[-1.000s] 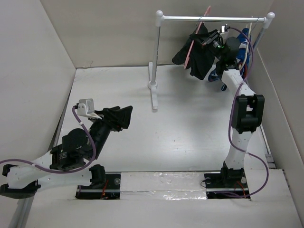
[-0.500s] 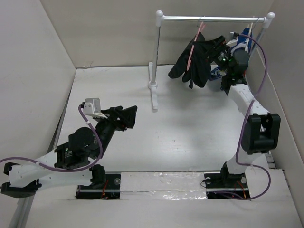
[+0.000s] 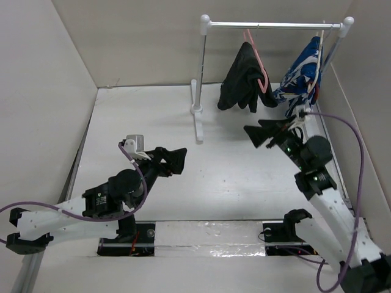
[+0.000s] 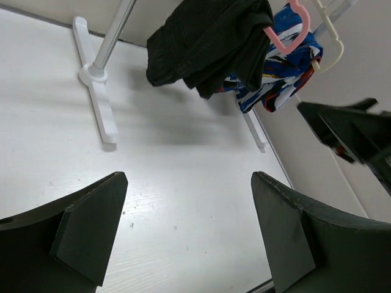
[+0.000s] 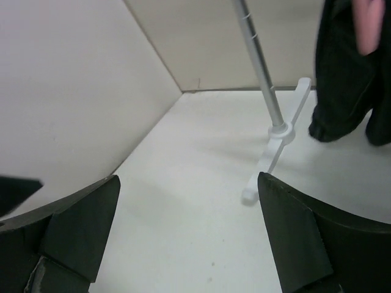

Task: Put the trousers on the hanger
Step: Reset both arms

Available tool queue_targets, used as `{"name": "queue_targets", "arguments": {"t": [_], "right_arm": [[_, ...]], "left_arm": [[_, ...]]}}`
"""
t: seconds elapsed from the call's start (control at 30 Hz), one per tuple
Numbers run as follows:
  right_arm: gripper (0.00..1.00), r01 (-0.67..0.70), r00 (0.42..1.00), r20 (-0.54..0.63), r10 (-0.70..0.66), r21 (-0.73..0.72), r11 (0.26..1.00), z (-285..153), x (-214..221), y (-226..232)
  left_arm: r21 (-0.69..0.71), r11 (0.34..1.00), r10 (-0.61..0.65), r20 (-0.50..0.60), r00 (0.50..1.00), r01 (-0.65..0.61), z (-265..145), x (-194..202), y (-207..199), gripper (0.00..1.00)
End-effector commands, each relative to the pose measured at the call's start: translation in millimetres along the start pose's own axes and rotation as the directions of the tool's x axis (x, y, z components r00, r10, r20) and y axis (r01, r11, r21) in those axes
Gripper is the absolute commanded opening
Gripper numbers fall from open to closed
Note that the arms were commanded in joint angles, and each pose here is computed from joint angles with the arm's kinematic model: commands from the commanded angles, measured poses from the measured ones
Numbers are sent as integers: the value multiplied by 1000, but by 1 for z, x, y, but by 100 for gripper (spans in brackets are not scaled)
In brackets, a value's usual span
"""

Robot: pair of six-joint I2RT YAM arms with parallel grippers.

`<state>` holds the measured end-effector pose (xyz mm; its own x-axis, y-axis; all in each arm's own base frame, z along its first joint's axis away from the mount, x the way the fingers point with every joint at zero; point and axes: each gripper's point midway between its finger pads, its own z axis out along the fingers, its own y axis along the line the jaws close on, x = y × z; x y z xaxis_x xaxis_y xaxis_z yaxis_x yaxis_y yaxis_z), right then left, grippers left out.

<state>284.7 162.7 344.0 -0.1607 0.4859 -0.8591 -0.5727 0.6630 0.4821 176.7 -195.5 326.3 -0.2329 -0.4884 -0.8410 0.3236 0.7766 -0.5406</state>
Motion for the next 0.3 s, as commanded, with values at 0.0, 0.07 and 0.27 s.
{"name": "queue_targets", "arguments": {"t": [0.0, 0.07, 0.27], "right_arm": [[100, 128, 990, -59, -125, 54, 990, -41, 33, -8], [100, 128, 988, -101, -119, 85, 988, -58, 49, -13], [100, 132, 983, -144, -115, 110, 985, -89, 71, -14]], "left_arm": [[-22, 998, -52, -22, 998, 51, 1, 18, 8, 81], [-14, 998, -62, -42, 997, 61, 0, 30, 11, 81], [-3, 997, -82, -66, 994, 82, 3, 47, 11, 81]]}}
